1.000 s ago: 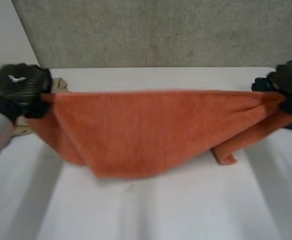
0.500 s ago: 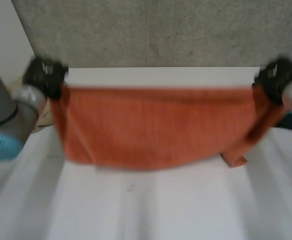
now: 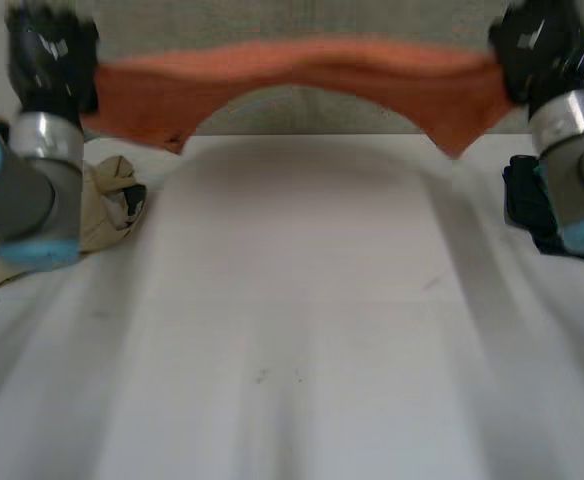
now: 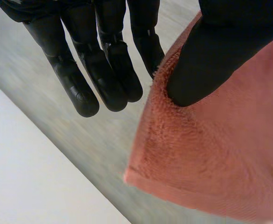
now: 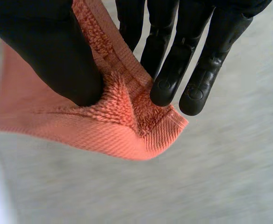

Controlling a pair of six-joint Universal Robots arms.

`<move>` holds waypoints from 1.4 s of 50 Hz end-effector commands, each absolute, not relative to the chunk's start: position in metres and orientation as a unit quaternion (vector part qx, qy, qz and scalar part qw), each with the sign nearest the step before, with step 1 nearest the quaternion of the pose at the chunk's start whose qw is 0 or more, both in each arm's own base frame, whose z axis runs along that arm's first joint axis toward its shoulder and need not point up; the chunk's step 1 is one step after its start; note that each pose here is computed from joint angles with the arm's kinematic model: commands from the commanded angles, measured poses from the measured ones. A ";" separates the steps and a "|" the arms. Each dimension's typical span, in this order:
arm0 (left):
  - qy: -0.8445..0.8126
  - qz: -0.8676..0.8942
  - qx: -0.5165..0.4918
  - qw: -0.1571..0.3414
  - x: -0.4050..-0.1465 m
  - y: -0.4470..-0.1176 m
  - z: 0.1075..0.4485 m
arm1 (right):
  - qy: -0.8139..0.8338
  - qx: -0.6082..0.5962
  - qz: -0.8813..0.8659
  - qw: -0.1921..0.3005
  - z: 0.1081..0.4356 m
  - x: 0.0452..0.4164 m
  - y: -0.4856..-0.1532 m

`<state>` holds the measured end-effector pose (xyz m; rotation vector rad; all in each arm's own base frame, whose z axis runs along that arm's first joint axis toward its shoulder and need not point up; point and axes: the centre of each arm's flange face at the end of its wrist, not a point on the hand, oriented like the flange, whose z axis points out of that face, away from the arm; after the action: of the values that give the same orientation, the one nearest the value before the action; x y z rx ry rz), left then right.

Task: Fold the laundry.

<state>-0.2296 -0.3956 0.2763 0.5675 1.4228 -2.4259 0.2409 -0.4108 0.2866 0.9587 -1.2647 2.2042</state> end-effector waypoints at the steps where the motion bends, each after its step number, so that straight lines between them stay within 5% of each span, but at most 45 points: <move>1: 0.594 -0.758 0.240 0.119 -0.229 -0.382 0.177 | -0.576 0.396 0.697 0.156 0.188 0.239 -0.403; 7: 0.655 -0.696 0.272 0.110 -0.224 -0.354 0.128 | -0.638 0.417 0.632 0.137 0.142 0.231 -0.388; 10: 0.674 -0.674 0.281 0.108 -0.219 -0.334 0.131 | -0.666 0.425 0.601 0.123 0.138 0.227 -0.373; 19: 0.733 -0.581 0.328 0.131 -0.186 -0.261 0.172 | -0.767 0.437 0.461 0.094 0.189 0.181 -0.303; 25: 0.789 -0.399 0.447 0.136 -0.167 -0.189 0.159 | -0.793 0.517 0.311 0.086 0.183 0.150 -0.259; 28: 0.790 -0.373 0.467 0.134 -0.166 -0.181 0.158 | -0.784 0.531 0.305 0.101 0.180 0.142 -0.259; 38: 0.736 -0.480 0.446 0.169 -0.183 -0.247 0.157 | -0.777 0.486 0.380 0.124 0.170 0.145 -0.291; 43: 0.663 -0.586 0.420 0.201 -0.211 -0.315 0.182 | -0.703 0.458 0.519 0.165 0.212 0.183 -0.338; 47: 0.564 -0.707 0.357 0.235 -0.229 -0.365 0.255 | -0.614 0.377 0.665 0.197 0.281 0.201 -0.374; 53: 0.384 -0.868 0.206 0.239 -0.234 -0.392 0.366 | -0.394 0.237 0.858 0.227 0.379 0.204 -0.399; 57: 0.311 -0.918 0.143 0.200 -0.230 -0.384 0.401 | -0.357 0.220 0.878 0.228 0.390 0.206 -0.394; 70: 0.460 -0.848 0.201 0.171 -0.222 -0.383 0.297 | -0.495 0.302 0.795 0.179 0.293 0.214 -0.406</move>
<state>-0.2260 -0.3853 0.3558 0.4717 1.0876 -2.5273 0.2095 -0.4025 0.3450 0.7122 -1.1954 2.3418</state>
